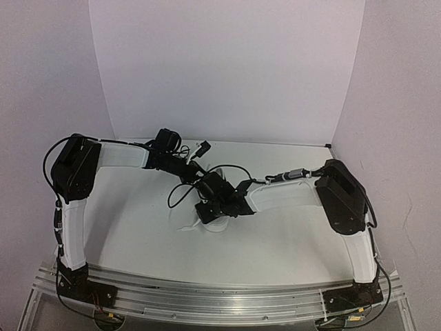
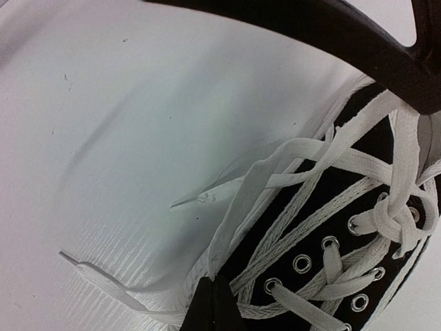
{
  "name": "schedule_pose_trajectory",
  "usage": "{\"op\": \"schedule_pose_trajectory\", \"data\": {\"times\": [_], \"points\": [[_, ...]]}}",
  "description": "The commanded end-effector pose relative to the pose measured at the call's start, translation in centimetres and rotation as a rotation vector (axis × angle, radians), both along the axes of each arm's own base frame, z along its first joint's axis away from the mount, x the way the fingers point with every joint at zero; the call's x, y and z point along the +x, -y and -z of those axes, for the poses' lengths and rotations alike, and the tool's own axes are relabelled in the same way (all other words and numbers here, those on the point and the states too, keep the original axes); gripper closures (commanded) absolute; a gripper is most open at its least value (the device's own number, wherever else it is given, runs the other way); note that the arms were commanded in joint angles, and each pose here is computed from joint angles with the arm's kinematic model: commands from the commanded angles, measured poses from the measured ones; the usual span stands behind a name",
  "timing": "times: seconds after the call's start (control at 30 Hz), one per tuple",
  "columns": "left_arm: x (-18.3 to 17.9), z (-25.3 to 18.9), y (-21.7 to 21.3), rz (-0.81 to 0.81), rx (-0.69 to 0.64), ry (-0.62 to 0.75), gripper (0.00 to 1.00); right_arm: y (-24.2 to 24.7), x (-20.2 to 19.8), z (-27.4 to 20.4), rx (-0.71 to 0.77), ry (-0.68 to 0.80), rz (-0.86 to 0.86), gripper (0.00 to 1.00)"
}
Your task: Tie the shoes
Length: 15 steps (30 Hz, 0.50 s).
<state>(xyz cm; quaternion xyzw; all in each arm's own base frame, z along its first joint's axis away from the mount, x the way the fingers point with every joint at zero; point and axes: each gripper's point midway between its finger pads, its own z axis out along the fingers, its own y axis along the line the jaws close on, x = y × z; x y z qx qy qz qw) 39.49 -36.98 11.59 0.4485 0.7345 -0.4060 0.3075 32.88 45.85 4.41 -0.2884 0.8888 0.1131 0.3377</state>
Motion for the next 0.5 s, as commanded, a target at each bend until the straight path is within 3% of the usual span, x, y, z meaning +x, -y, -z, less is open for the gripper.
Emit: {"op": "schedule_pose_trajectory", "data": {"times": [0.0, 0.2, 0.47], "points": [[-0.1, -1.0, 0.2, 0.024, -0.016, 0.025, 1.00, 1.1, 0.9, -1.8, 0.083, -0.061, 0.064, 1.00], [-0.2, -1.3, 0.0, 0.038, -0.020, 0.035, 1.00, 1.2, 1.0, -6.1, 0.319, -0.147, 0.070, 1.00], [-1.1, -1.6, 0.2, 0.096, -0.045, 0.040, 1.00, 3.7, 1.6, -6.7, 0.504, -0.239, 0.135, 1.00]]}}
